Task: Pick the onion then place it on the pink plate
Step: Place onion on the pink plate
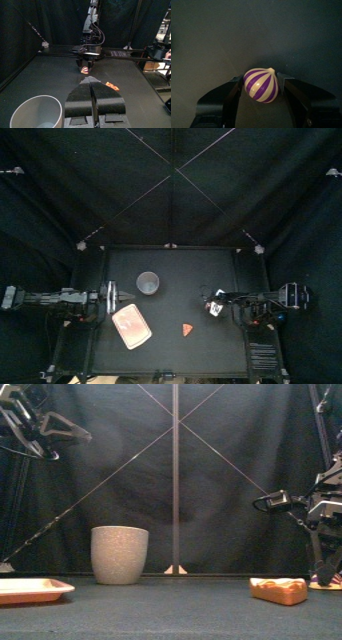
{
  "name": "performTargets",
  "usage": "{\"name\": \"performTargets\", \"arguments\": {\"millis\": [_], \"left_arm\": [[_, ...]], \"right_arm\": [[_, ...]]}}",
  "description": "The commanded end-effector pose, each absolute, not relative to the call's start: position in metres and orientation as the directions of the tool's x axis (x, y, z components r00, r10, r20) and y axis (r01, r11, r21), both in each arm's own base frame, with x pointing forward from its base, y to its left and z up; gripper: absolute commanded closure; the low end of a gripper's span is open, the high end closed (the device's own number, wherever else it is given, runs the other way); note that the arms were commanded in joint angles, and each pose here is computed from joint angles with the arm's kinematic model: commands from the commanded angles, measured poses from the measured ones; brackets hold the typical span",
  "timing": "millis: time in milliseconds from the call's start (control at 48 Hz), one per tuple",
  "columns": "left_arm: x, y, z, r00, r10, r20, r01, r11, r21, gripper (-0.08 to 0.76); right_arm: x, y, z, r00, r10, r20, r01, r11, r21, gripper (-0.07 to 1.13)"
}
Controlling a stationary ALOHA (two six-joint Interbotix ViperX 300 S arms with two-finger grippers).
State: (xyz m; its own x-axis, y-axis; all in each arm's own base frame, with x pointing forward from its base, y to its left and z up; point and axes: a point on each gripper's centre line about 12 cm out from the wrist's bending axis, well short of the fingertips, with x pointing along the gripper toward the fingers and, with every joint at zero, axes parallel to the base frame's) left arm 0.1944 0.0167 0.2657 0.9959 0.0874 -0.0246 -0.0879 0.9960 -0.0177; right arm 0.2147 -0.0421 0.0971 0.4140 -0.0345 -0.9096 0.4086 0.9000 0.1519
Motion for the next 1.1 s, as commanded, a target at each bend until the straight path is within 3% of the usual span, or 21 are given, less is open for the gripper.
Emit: {"name": "performTargets", "arguments": {"millis": [21, 292, 604, 854, 1104], "left_arm": [[0.1957, 0.0172, 0.2700, 0.9959, 0.090, -0.012, -0.090, 0.9958, -0.019, 0.546], [0.1956, 0.0172, 0.2694, 0.9959, 0.090, -0.014, -0.090, 0.9957, -0.021, 0.546], [0.1952, 0.0172, 0.2675, 0.9958, 0.090, -0.018, -0.090, 0.9957, -0.021, 0.546], [0.1945, 0.0183, 0.2644, 0.9950, 0.096, -0.026, -0.096, 0.9951, -0.021, 0.546], [0.1943, 0.0192, 0.2636, 0.9945, 0.100, -0.029, -0.101, 0.9947, -0.019, 0.544]], "right_arm": [[0.214, -0.041, 0.096, 0.404, -0.027, -0.914, 0.411, 0.899, 0.155, 0.32], [0.231, -0.039, 0.117, 0.471, -0.031, -0.882, 0.373, 0.912, 0.167, 0.33], [0.270, -0.036, 0.178, 0.645, -0.042, -0.763, 0.286, 0.939, 0.189, 0.33], [0.331, -0.016, 0.222, 0.795, -0.015, -0.606, 0.171, 0.965, 0.200, 0.33], [0.397, 0.013, 0.215, 0.820, 0.040, -0.571, 0.091, 0.976, 0.200, 0.33]]}}
